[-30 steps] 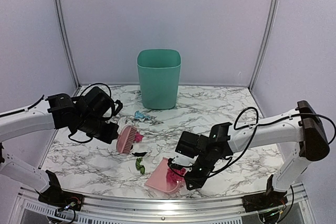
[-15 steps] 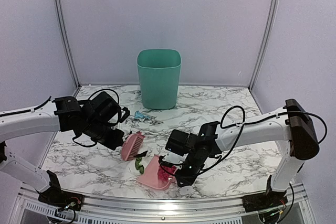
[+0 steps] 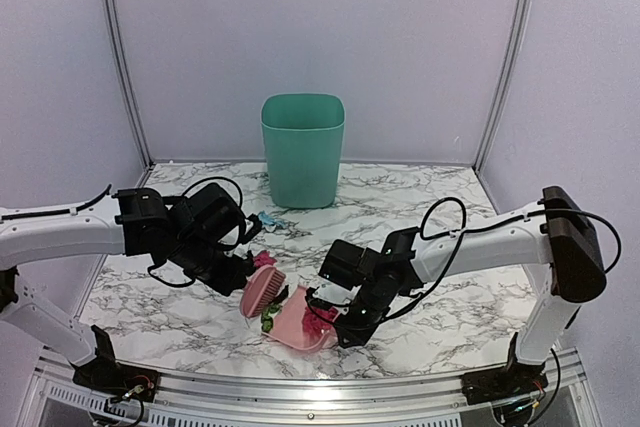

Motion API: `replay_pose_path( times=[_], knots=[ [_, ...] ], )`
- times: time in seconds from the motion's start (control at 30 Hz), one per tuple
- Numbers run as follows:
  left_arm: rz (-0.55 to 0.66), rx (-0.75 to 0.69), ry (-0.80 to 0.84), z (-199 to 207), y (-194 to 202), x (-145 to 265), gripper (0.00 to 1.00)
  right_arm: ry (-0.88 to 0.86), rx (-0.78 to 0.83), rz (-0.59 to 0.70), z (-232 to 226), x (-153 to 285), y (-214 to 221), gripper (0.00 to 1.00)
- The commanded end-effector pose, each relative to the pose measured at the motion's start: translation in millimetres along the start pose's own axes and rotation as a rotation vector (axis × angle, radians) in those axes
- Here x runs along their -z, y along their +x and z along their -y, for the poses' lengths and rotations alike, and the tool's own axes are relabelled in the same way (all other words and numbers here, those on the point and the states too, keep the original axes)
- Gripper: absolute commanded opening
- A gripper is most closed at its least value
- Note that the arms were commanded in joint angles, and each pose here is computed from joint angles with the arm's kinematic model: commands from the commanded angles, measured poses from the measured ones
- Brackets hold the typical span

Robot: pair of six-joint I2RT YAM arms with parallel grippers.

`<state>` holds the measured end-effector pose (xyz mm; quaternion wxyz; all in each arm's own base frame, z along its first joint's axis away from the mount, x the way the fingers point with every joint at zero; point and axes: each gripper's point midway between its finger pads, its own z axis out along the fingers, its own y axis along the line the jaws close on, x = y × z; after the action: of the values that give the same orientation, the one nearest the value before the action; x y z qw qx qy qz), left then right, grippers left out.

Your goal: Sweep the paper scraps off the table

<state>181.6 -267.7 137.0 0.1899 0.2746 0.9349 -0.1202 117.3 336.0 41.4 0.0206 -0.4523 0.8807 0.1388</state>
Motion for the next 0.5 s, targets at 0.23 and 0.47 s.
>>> replay_pose_path(
  times=[0.23,0.47],
  knots=[
    [0.001,0.004,0.072,26.6,-12.2,1.3,0.0,-0.003,-0.01,0.043,3.6,-0.6,-4.4,0.0],
    [0.021,0.028,0.102,36.3,-17.6,2.8,0.0,-0.007,0.0,0.072,4.2,-5.1,-8.3,0.0]
  ],
)
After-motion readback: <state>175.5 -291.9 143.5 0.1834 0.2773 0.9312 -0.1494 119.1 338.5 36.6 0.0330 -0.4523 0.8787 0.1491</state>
